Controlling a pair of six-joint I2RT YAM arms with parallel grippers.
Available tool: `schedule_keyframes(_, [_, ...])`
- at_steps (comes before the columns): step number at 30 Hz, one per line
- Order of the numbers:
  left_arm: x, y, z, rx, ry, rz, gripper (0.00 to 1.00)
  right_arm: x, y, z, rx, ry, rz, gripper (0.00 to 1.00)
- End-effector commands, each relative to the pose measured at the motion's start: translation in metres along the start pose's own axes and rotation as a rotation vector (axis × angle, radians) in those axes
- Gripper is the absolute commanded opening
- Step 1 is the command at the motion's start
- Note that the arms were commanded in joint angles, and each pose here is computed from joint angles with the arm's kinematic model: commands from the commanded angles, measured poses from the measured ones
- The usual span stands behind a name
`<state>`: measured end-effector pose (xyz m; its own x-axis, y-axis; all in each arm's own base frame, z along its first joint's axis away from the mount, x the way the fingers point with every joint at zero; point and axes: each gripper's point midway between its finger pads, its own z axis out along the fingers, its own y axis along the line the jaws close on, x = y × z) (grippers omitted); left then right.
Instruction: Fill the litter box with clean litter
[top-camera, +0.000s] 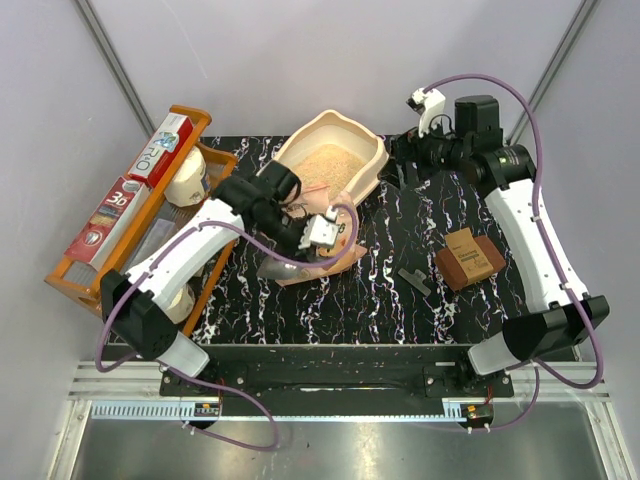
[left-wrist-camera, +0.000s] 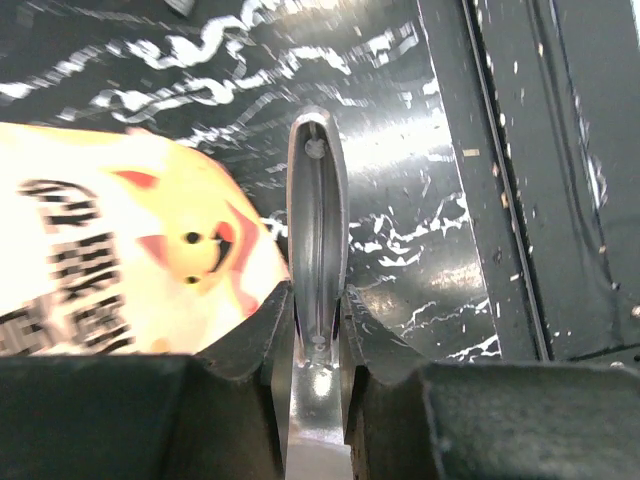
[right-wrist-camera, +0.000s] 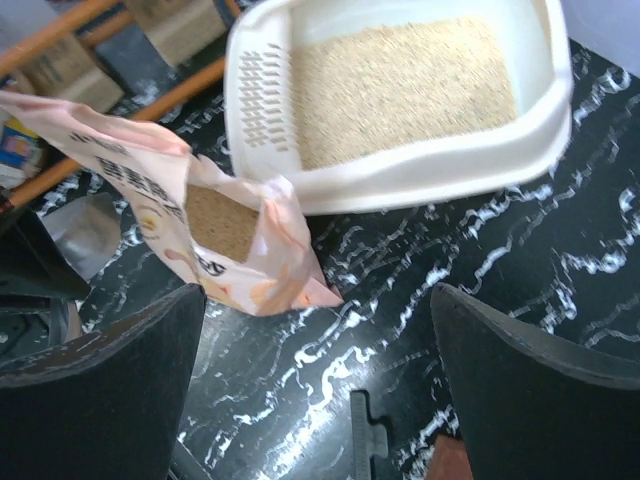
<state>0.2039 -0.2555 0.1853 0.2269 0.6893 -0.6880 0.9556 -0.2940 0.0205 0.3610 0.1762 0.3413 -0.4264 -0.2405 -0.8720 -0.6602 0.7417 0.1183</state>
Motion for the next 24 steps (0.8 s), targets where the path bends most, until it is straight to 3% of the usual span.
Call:
schedule_keyframes(1, [-0.060, -0.009, -0.062, -0.050, -0.160, -0.127, 0.00, -0.055, 0.026, -0.008, -0.168, -0.180, -0.025, 1.00])
schedule_keyframes(4, [-0.088, 0.010, -0.092, -0.118, -0.280, -0.226, 0.00, -0.071, 0.040, -0.015, -0.237, -0.233, -0.035, 1.00])
schedule_keyframes(7, [-0.119, 0.020, -0.121, -0.131, -0.418, -0.298, 0.00, -0.080, 0.065, -0.033, -0.363, -0.296, -0.154, 0.97])
schedule_keyframes(9, [-0.128, 0.028, -0.129, -0.089, -0.480, -0.366, 0.00, -0.080, 0.094, -0.055, -0.506, -0.350, -0.296, 0.95])
schedule_keyframes(14, [-0.156, 0.036, -0.145, 0.113, -0.642, -0.512, 0.00, -0.073, 0.118, -0.061, -0.648, -0.385, -0.354, 0.87])
schedule_keyframes(18, [-0.169, 0.043, -0.150, 0.175, -0.713, -0.493, 0.00, -0.077, 0.139, -0.062, -0.719, -0.420, -0.418, 0.87])
schedule_keyframes(20, [-0.172, 0.039, -0.154, 0.240, -0.735, -0.555, 0.00, -0.077, 0.151, -0.060, -0.776, -0.427, -0.429, 0.87])
schedule_keyframes(21, [-0.179, 0.047, -0.159, 0.220, -0.758, -0.477, 0.00, -0.078, 0.153, -0.059, -0.794, -0.427, -0.419, 0.87])
schedule_keyframes(22, [-0.175, 0.046, -0.155, 0.285, -0.752, -0.599, 0.00, -0.076, 0.156, -0.058, -0.810, -0.419, -0.410, 0.86])
schedule_keyframes(23, [-0.180, 0.040, -0.160, 0.306, -0.758, -0.588, 0.00, -0.074, 0.162, -0.056, -0.831, -0.416, -0.412, 0.86])
schedule_keyframes(24, [-0.192, 0.048, -0.170, 0.223, -0.794, -0.383, 0.00, -0.071, 0.163, -0.052, -0.833, -0.413, -0.412, 0.86])
